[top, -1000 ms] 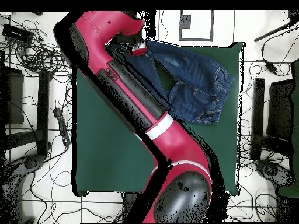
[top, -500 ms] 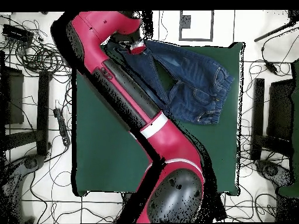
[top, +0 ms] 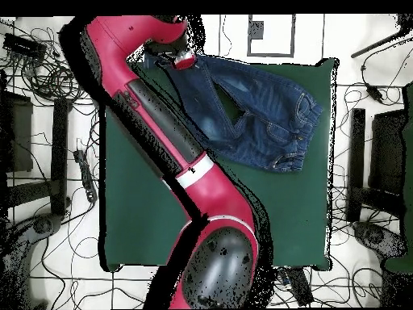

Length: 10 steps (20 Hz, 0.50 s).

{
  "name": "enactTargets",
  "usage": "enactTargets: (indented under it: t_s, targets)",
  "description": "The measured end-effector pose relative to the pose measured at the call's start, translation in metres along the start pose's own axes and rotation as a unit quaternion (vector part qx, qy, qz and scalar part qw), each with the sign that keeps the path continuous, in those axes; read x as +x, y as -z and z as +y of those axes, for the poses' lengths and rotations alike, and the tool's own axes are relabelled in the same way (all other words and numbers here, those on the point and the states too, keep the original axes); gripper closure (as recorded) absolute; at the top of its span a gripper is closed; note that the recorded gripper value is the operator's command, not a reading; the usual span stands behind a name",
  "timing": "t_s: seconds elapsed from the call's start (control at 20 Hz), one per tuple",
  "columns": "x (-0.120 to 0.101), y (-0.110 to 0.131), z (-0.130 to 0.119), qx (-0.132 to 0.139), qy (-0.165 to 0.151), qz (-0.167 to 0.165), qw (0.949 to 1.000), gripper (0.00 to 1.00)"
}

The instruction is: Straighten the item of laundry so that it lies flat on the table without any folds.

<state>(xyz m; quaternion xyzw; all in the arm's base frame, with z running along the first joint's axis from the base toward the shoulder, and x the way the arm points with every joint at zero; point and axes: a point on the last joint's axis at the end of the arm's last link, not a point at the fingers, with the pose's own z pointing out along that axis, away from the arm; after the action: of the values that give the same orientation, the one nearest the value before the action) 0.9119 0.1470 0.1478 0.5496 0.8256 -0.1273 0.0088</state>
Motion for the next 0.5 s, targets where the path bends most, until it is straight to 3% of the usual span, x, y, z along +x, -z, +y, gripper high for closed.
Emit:
enactTargets:
  t_s: [0.15, 0.5]
  targets:
    - [0.006, 0.0, 0.004, -0.002, 0.047, -0.004, 0.9989, 1.0]
    - [0.008, -0.011, 0.006, 0.003, 0.12, -0.008, 0.9928, 1.0]
